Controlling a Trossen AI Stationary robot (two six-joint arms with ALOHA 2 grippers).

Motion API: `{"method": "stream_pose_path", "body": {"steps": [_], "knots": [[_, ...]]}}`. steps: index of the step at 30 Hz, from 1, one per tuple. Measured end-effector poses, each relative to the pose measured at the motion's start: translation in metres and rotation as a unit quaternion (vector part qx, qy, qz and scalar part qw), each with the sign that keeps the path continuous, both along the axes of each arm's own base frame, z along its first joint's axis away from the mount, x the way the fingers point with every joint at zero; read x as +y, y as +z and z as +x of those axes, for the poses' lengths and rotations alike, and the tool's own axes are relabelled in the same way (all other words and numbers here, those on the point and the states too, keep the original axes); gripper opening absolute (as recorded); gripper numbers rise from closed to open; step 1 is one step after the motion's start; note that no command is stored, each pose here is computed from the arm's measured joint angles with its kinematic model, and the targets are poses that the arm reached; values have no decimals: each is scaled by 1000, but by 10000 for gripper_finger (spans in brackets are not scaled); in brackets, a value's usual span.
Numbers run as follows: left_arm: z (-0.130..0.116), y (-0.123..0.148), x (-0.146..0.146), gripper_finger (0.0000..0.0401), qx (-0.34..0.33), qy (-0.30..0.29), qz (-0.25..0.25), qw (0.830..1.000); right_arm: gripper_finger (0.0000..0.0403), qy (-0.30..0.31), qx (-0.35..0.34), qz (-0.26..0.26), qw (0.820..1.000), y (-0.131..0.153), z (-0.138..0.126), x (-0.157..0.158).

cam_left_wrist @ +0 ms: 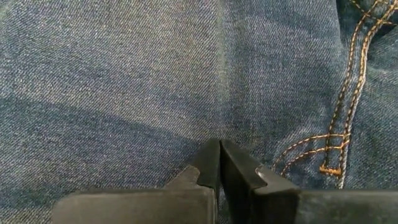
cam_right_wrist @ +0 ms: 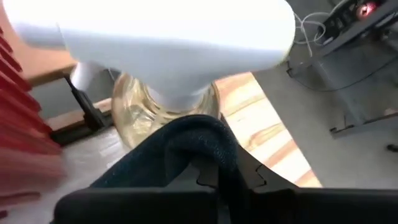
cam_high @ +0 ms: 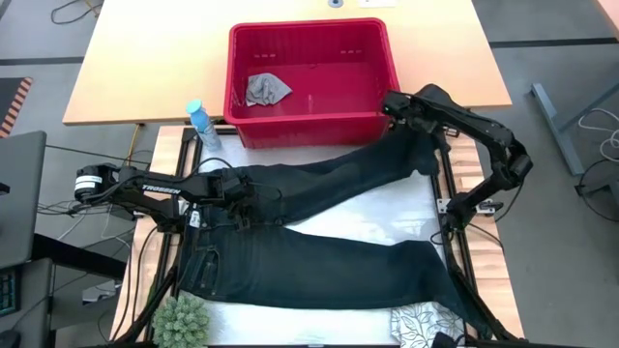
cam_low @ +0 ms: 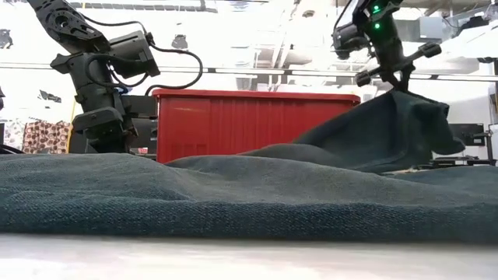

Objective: Fold laundry
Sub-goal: Fold the dark blue pants

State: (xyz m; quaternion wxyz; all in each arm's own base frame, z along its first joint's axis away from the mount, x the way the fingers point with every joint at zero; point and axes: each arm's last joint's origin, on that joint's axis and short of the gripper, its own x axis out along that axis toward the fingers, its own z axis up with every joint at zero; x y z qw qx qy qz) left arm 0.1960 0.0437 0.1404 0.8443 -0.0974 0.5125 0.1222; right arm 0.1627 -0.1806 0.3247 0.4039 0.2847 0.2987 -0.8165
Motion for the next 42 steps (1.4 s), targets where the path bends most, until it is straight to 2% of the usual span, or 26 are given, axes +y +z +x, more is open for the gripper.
{"method": "stream_pose_path", "body": {"steps": [3,9,14,18,21,25,28,30,33,36,42], "knots": [[0,0,0,0,-1,-3,0,1000,38,2,-1,2,1000,-4,4,-3],[0,0,0,0,1,-25,11,1000,54,80,17,155,985,-25,17,-10],[0,0,0,0,2,-36,17,999,76,74,21,224,971,-52,32,-21],[2,4,0,0,0,-15,9,1000,107,113,65,269,954,-71,44,-25],[10,21,3,0,-27,-10,31,999,124,134,81,279,947,-74,50,-22],[24,52,14,0,-66,9,82,994,132,130,73,262,953,-70,52,-16],[26,72,31,0,-62,63,126,988,133,149,65,256,953,-62,53,-8],[21,79,48,5,-43,104,137,984,133,166,55,253,951,-57,53,-3],[6,77,70,29,-16,143,117,983,133,184,50,243,951,-45,49,6],[-7,73,85,68,-7,151,76,986,133,198,44,232,951,-37,48,13],[-33,67,100,153,70,178,67,979,133,241,54,229,942,-29,50,25]]}}
